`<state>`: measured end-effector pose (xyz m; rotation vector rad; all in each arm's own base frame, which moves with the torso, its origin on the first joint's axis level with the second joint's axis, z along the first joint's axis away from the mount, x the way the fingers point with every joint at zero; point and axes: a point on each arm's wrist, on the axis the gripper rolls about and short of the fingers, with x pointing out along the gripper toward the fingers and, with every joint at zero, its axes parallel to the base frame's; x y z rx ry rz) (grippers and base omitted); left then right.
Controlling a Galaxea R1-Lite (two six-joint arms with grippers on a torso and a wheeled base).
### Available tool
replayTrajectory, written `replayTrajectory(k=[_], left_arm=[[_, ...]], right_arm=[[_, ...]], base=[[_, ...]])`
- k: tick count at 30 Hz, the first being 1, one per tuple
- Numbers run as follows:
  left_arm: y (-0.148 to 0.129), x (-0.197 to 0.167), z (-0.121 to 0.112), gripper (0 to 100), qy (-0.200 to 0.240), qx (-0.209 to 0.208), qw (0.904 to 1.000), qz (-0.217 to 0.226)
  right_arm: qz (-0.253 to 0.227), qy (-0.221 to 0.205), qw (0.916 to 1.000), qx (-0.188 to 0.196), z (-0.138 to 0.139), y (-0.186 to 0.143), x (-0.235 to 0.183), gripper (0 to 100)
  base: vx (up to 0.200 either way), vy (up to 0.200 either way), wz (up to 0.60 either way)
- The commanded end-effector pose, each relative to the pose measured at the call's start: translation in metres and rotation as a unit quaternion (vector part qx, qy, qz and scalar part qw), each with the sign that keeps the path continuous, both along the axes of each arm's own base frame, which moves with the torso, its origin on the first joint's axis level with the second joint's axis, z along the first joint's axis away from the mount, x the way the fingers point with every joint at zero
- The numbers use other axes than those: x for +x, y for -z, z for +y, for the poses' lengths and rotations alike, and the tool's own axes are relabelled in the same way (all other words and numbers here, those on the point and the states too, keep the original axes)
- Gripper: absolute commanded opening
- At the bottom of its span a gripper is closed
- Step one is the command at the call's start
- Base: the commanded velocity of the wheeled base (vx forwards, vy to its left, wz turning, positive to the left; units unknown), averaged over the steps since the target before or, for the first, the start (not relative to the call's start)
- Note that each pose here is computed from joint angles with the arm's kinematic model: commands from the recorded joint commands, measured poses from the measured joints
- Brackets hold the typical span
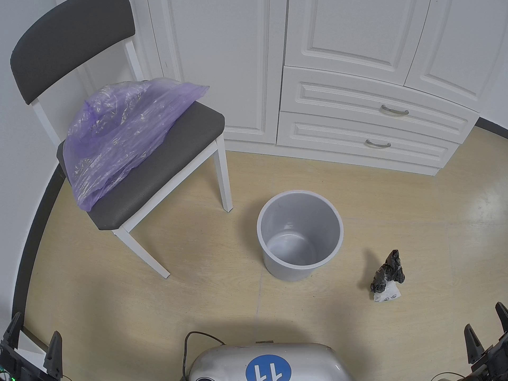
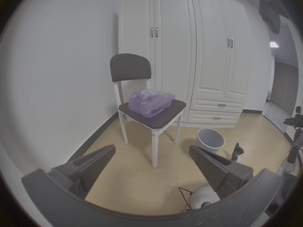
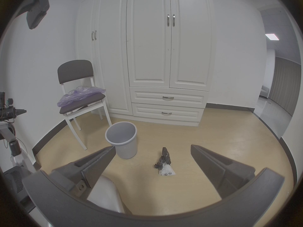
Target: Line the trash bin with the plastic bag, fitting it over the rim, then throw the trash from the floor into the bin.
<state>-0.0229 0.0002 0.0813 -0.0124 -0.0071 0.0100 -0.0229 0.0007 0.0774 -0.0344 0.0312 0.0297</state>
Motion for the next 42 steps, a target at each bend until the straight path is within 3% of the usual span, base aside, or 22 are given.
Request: replayTrajectory(k=[1,19,21,23,24,25,26,28,29,30,31,33,37,42], left_arm=[[0.005,0.000,0.000,100,-0.003,-0.004,1.0000,0.001],[0.005,0.000,-0.001,100,0.018,0.029,0.9994,-0.001],[0.004,0.000,0.000,100,0.010,0.011,0.9999,-0.004],[-0.013,-0.003,0.000,100,0.004,-0.059,0.9965,-0.060],[-0.018,-0.005,0.000,100,0.004,-0.074,0.9943,-0.076],[-0.046,-0.015,0.000,100,0.027,-0.137,0.9790,-0.149],[-0.053,-0.017,0.000,100,0.033,-0.139,0.9773,-0.156],[-0.059,-0.016,0.000,100,0.035,-0.123,0.9821,-0.138],[-0.059,-0.013,0.000,100,0.034,-0.094,0.9890,-0.109],[-0.059,-0.013,0.000,100,0.034,-0.090,0.9895,-0.107],[-0.061,-0.010,0.001,100,0.036,-0.046,0.9951,-0.080],[-0.066,-0.001,0.001,100,0.046,-0.013,0.9976,-0.051],[-0.090,0.026,-0.001,100,0.063,0.012,0.9979,0.011],[-0.113,0.072,-0.005,100,0.057,0.026,0.9936,0.094]], right_arm=[[-0.001,-0.001,1.0000,0.000,0.000,0.004,0.000,100],[-0.002,-0.012,0.9996,-0.026,0.000,0.005,0.000,100],[-0.004,-0.011,0.9997,-0.021,0.001,0.004,0.000,100],[-0.008,-0.006,0.9999,-0.005,0.000,0.003,0.000,100],[-0.014,-0.005,0.9999,0.001,0.000,0.001,-0.001,100],[-0.085,-0.017,0.9950,0.050,0.000,-0.027,-0.008,100],[-0.123,-0.026,0.9894,0.073,0.000,-0.048,-0.014,100],[-0.134,-0.039,0.9871,0.079,0.001,-0.070,-0.017,100],[-0.110,-0.043,0.9910,0.062,0.001,-0.076,-0.012,100],[-0.108,-0.044,0.9914,0.060,0.001,-0.076,-0.012,100],[-0.075,-0.050,0.9955,0.030,0.002,-0.079,-0.001,100],[-0.042,-0.052,0.9977,0.011,0.002,-0.082,0.012,100],[-0.005,-0.069,0.9969,-0.036,0.003,-0.104,0.036,100],[0.036,-0.075,0.9959,-0.035,0.004,-0.142,0.080,100]], base=[[0.000,0.000,0.00],[0.000,0.000,0.00],[0.000,0.000,0.00],[0.000,0.000,0.00],[0.000,0.000,0.00],[0.000,0.000,0.00],[0.000,0.000,0.00],[0.000,0.000,0.00],[0.000,0.000,0.00],[0.000,0.000,0.00],[0.000,0.000,0.00],[0.000,0.000,0.00],[0.000,0.000,0.00],[0.000,0.000,0.00]])
